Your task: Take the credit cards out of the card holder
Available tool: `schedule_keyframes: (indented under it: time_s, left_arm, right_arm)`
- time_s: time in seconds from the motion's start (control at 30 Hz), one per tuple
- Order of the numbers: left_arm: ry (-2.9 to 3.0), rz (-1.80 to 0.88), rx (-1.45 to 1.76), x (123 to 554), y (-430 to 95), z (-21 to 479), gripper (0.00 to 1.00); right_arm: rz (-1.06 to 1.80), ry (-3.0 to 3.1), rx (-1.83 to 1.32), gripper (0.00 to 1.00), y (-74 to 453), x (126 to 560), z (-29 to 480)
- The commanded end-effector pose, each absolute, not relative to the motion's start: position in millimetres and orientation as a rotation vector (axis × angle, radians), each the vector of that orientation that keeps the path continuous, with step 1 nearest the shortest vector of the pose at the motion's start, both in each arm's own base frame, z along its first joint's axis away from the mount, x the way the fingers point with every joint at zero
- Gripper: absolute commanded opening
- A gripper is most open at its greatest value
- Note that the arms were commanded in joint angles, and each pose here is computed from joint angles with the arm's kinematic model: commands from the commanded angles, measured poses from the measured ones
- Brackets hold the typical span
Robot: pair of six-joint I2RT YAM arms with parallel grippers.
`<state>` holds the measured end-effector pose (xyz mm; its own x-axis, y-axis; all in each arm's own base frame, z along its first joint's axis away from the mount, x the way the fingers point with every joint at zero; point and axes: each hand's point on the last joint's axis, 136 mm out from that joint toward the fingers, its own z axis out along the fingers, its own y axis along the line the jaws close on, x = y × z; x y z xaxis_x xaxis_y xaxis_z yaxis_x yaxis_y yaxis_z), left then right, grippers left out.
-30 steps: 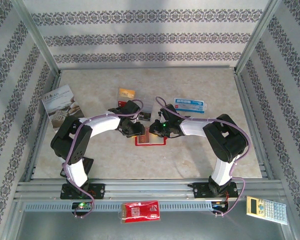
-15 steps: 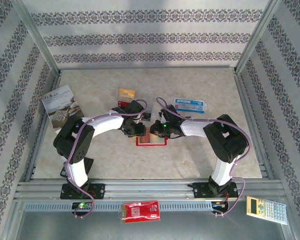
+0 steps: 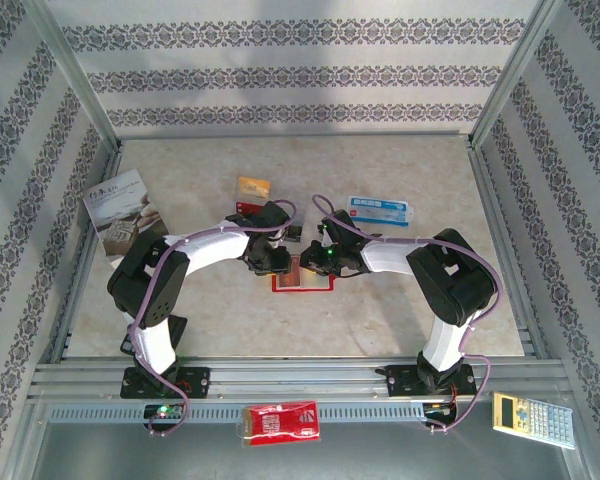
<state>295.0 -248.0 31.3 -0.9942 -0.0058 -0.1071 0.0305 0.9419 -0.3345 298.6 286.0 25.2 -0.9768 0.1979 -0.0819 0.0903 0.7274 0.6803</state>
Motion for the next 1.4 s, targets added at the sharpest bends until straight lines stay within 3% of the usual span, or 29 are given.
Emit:
schedule_keyframes:
  time_s: [0.0, 0.37, 0.73, 1.37]
  left_arm:
    - [2.993, -0.562, 0.043, 293.8, -259.8, 31.7, 0.32]
    - [3.073, -0.445, 0.016, 284.1, -246.4, 5.6, 0.40]
    - [3.134, -0.306, -0.019, 275.3, -229.6, -12.9, 0.23]
    - [3.150, -0.292, -0.020, 272.2, -227.6, -18.2, 0.15]
  right_arm:
    - [1.082, 2.757, 0.263, 0.16, 282.4, 300.8, 29.0]
    - [1.081, 2.762, 0.269, 0.16, 281.2, 299.2, 24.8]
    - [1.108, 2.712, 0.228, 0.16, 279.8, 300.6, 41.2]
    - [1.121, 2.779, 0.209, 0.15, 285.3, 291.3, 24.5]
